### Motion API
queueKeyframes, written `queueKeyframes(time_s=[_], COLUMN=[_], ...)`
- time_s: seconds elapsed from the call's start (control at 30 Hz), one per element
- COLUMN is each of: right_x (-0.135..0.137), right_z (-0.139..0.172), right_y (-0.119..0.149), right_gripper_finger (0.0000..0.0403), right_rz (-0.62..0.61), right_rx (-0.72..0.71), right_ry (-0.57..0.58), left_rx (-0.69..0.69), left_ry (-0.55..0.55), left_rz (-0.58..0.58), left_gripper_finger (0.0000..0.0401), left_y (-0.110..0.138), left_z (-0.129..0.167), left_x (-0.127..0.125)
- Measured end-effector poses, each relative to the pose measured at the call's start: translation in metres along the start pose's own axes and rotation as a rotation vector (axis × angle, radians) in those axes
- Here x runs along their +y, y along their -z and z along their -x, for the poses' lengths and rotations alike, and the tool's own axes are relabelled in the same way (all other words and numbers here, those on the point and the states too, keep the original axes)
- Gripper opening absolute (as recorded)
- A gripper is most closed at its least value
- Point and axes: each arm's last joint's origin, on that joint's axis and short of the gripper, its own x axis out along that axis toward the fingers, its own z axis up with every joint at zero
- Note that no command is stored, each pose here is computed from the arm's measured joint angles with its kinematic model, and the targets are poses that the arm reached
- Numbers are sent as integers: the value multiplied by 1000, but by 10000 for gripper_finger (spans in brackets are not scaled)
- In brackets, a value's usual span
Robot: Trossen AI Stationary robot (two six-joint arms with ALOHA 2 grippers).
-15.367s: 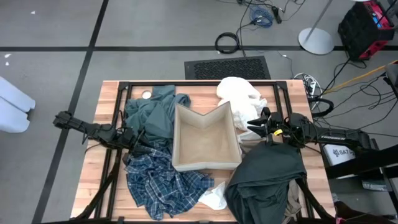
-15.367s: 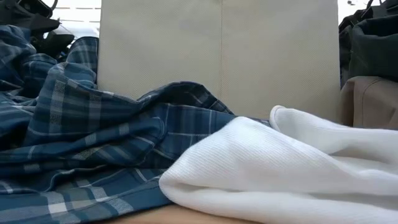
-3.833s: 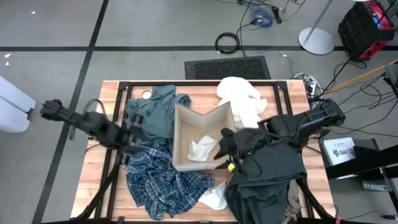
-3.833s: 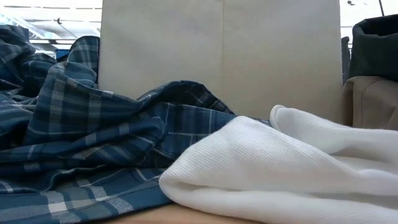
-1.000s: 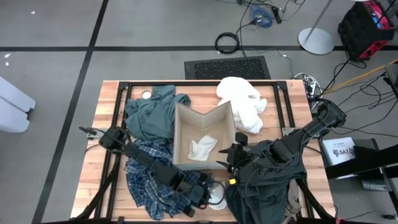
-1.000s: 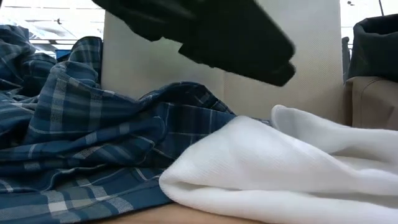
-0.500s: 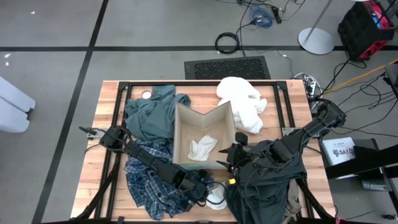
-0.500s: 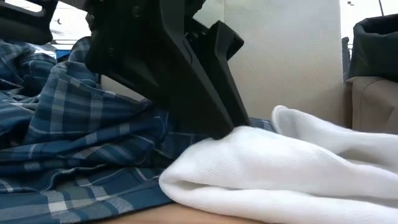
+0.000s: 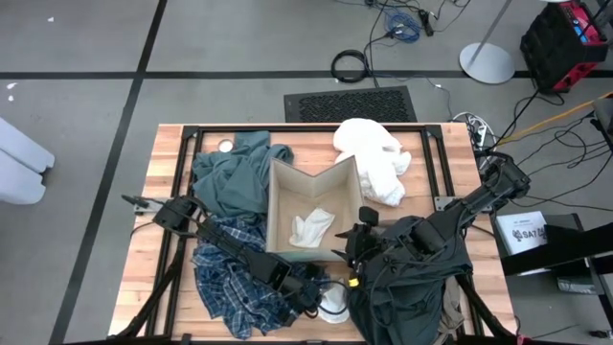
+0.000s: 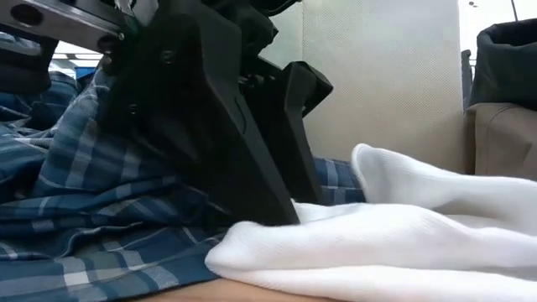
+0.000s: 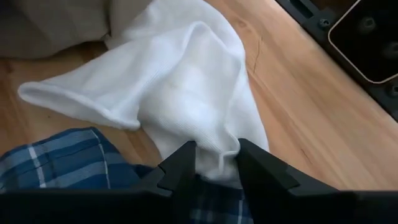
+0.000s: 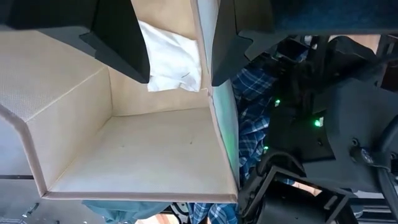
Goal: Sort clothes
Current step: Put the white sock into the laundry organizer
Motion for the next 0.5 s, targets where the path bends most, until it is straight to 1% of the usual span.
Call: queueKeyframes(time_s=[0.07, 0.17, 0.2, 0.27, 0.33, 0.4, 0.5], right_x=[0, 0, 0, 0, 0, -2, -6], right_z=[0, 0, 0, 0, 2, 5, 14], right_y=[0, 0, 0, 0, 0, -2, -4], right_gripper_finger=[160, 160, 160, 160, 160, 160, 160], right_rz=[1, 1, 0, 6, 8, 1, -31], right_rx=[-1, -1, -1, -1, -4, -10, -26], right_ry=[0, 0, 0, -2, -4, -7, -20], left_rx=[-1, -6, -7, -2, 10, 6, 2], left_ry=[-21, -47, -56, -89, -120, -157, -220], left_rz=[-2, -5, -6, -17, -55, -96, -140], left_gripper_finger=[91, 27, 15, 12, 10, 6, 5], left_y=[0, -1, -2, -4, -11, -23, -43], left_z=[0, 0, 1, 2, 6, 15, 37], left_x=[0, -1, -1, -3, -6, -9, -12])
